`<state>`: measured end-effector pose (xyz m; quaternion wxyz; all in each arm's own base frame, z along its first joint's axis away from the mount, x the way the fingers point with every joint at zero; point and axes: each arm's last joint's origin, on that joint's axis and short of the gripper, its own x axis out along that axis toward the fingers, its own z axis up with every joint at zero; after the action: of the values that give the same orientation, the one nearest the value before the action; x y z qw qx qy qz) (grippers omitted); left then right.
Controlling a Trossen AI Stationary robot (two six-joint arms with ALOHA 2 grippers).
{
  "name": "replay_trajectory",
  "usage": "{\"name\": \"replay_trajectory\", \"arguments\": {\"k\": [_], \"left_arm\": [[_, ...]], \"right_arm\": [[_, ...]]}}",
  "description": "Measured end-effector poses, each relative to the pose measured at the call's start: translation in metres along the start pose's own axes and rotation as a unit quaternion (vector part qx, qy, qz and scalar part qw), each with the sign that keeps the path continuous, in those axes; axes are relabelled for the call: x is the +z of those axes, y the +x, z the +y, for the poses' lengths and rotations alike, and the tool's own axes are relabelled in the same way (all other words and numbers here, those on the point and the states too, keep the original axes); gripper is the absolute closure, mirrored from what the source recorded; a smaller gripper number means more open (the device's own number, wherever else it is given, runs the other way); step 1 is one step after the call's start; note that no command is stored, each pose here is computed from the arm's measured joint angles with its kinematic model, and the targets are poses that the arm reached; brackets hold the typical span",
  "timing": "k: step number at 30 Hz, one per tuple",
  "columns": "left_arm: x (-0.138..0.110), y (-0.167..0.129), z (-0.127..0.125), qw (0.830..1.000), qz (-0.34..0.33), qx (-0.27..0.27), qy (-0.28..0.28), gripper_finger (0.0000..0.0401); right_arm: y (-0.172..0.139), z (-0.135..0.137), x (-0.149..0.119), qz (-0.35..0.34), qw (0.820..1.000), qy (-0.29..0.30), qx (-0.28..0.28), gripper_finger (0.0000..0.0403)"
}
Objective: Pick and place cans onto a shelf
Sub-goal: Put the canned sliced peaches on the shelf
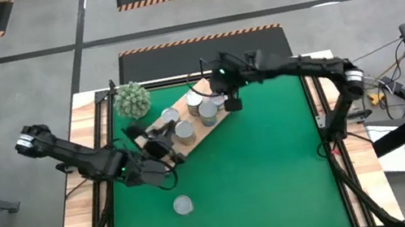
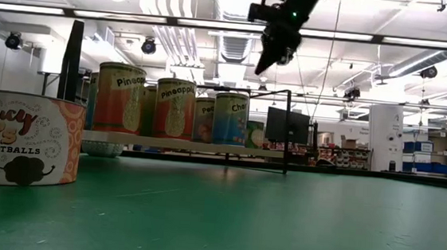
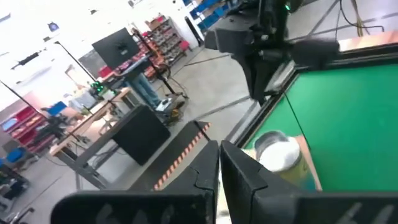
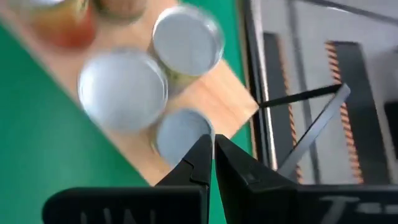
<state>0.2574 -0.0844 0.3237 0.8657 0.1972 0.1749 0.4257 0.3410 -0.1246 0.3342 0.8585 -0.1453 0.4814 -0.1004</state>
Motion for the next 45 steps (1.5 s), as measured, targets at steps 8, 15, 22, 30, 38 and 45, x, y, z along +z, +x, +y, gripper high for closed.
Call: {"name": "replay_trajectory", "arguments": {"k": [8, 15, 22, 30, 38, 45], "left_arm": [[-0.024, -0.014, 0.017, 1.000, 0.005, -0.020, -0.019, 0.0401], [-0.028, -0.015, 0.017, 1.000, 0.005, -0.024, -0.011, 0.0401], [-0.028, -0.018, 0.016, 1.000, 0.002, -0.029, -0.007, 0.0401], [-0.028, -0.018, 0.016, 1.000, 0.003, -0.029, -0.007, 0.0401], [-0.028, -0.018, 0.016, 1.000, 0.003, -0.029, -0.007, 0.0401], [-0.028, -0.018, 0.016, 1.000, 0.003, -0.029, -0.007, 0.0401]], "right_arm": [[0.030, -0.023, 0.001, 0.087, 0.957, -0.213, 0.177, 0.0394], [0.068, -0.023, 0.013, 0.092, 0.950, -0.222, 0.202, 0.0394], [0.090, -0.024, 0.012, 0.143, 0.947, -0.232, 0.169, 0.0394], [0.100, -0.023, 0.009, 0.144, 0.946, -0.234, 0.170, 0.0394], [0.108, -0.021, 0.008, 0.136, 0.949, -0.234, 0.163, 0.0394], [0.113, -0.021, 0.007, 0.136, 0.950, -0.232, 0.157, 0.0394]]}}
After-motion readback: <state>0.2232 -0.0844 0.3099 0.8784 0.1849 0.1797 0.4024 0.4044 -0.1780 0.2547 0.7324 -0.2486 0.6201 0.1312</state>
